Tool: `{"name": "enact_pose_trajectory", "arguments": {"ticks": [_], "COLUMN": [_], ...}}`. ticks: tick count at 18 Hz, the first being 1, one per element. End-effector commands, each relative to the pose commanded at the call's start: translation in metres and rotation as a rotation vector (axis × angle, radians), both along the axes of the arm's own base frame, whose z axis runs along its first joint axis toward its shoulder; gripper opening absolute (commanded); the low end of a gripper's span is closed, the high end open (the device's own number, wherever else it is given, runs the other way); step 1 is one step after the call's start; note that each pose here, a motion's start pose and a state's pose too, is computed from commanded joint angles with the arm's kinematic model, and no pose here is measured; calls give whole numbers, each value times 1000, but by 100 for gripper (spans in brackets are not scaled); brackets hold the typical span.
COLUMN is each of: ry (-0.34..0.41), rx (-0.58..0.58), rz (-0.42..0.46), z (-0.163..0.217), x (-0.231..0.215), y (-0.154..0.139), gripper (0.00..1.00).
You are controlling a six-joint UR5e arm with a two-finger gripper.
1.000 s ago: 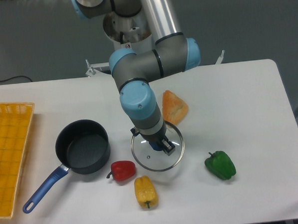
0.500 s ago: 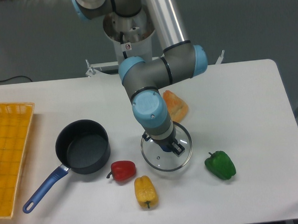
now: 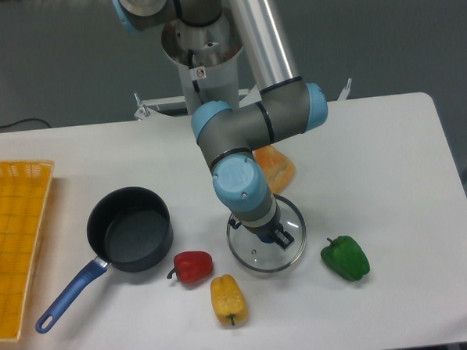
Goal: Place the lid on the table
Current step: 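Lower the glass lid flat onto the table beside the green pepper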
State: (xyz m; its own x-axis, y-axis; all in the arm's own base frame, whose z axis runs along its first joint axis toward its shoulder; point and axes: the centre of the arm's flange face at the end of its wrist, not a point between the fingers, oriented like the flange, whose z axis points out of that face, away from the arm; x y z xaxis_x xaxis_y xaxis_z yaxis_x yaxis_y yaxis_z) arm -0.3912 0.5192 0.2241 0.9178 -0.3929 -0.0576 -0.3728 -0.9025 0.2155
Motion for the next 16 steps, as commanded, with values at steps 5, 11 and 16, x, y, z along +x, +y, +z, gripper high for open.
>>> {"name": "enact_pose_trajectory", "arguments": {"ticks": [5, 11, 16], "ry": [0, -5, 4], "rx": [-3, -7, 2], "rz": [1, 10, 27], "z": [-2, -9, -12], "x": [1, 3, 3], "y": [1, 4, 8], "gripper": [61, 61, 61]}}
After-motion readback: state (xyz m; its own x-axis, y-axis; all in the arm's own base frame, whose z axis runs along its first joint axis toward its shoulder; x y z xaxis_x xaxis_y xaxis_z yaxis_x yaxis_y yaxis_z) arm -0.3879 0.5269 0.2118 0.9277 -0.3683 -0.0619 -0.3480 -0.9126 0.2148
